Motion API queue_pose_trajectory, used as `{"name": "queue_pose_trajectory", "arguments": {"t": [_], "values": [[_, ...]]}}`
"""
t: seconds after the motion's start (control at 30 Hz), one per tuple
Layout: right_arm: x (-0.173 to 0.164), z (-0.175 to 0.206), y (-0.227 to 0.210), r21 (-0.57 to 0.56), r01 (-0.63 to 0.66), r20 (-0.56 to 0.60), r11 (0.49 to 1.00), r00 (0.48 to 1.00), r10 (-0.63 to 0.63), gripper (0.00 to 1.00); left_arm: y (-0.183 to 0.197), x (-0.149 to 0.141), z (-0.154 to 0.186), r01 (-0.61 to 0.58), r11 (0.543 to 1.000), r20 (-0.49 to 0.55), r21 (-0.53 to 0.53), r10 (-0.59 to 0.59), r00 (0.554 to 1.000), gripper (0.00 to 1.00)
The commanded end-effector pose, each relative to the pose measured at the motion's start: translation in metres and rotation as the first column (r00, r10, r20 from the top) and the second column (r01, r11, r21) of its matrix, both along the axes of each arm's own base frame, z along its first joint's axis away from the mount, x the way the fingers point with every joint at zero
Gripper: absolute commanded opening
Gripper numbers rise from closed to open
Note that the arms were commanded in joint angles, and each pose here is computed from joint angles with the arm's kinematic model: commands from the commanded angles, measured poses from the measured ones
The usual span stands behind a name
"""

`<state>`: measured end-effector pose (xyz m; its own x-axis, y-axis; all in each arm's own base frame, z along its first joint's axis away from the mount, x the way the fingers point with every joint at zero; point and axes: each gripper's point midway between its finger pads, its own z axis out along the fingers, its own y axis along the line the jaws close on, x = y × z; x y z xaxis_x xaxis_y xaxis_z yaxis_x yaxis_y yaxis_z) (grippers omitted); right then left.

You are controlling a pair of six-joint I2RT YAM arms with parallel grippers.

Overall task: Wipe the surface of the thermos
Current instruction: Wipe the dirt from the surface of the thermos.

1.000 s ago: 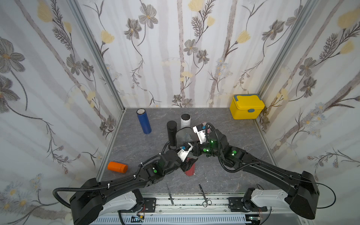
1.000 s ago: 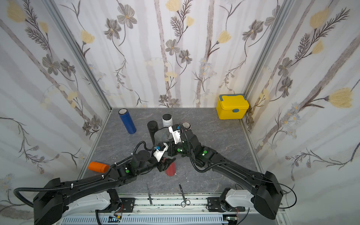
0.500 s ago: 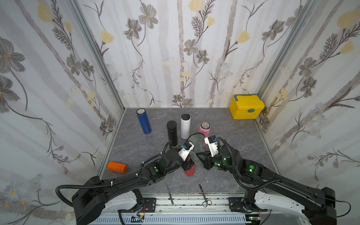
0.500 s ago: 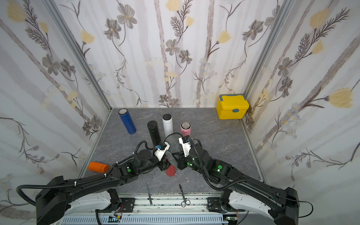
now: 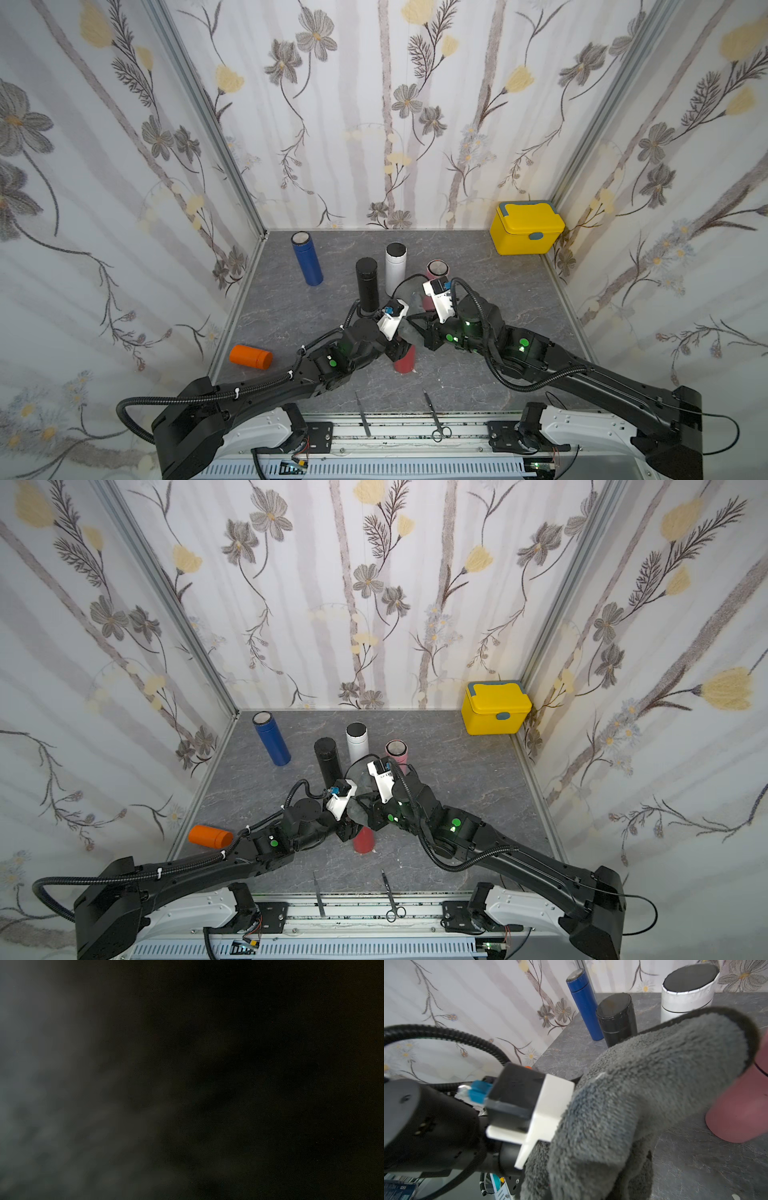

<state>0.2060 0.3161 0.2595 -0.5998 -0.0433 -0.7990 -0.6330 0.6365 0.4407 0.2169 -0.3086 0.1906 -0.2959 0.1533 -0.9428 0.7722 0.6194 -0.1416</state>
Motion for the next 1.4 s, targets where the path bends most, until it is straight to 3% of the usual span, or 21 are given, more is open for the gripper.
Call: {"name": "queue_pose_trajectory", "arguments": {"t": [0.0,0.1,0.27,0.4,0.53,0.77,0.93,1.07,1.37], "values": [[0.013,-0.026,-0.006,-0.033,0.035,-0.057,0.999,0.998,-0.037,0.00,-0.001,-0.001,0.013,0.003,0.999,0.019,-0.050,-0.002,1.000,0.00],[0.025,-0.054,-0.036,-0.092,0.152,-0.093,0.984,0.983,-0.160,0.00,0.005,0.003,0.023,-0.037,0.996,0.019,-0.075,0.039,0.999,0.00],[0.017,-0.070,-0.071,-0.067,0.251,-0.088,0.966,0.963,-0.256,0.00,0.018,0.014,0.055,-0.158,0.974,-0.031,-0.161,0.155,0.987,0.00],[0.010,-0.082,-0.089,-0.041,0.302,-0.103,0.953,0.947,-0.304,0.00,0.038,0.022,0.091,-0.288,0.924,-0.103,-0.253,0.270,0.957,0.00],[0.005,-0.095,-0.088,-0.008,0.294,-0.132,0.956,0.947,-0.293,0.00,0.063,0.021,0.127,-0.372,0.837,-0.170,-0.401,0.330,0.928,0.00],[-0.002,-0.071,-0.061,0.173,0.175,-0.111,0.969,0.981,-0.158,0.00,0.079,0.003,0.175,-0.315,0.731,-0.180,-0.606,0.259,0.949,0.00],[-0.012,-0.035,-0.049,0.337,0.070,-0.034,0.939,0.997,-0.062,0.00,0.083,0.004,0.178,-0.324,0.701,-0.192,-0.635,0.264,0.945,0.00],[-0.022,-0.014,-0.049,0.427,0.004,0.019,0.904,1.000,-0.013,0.00,0.081,0.008,0.169,-0.339,0.703,-0.201,-0.625,0.274,0.940,0.00],[-0.040,0.011,-0.076,0.532,0.013,0.034,0.847,0.999,-0.037,0.00,0.090,0.016,0.149,-0.397,0.695,-0.220,-0.600,0.334,0.917,0.00]]}}
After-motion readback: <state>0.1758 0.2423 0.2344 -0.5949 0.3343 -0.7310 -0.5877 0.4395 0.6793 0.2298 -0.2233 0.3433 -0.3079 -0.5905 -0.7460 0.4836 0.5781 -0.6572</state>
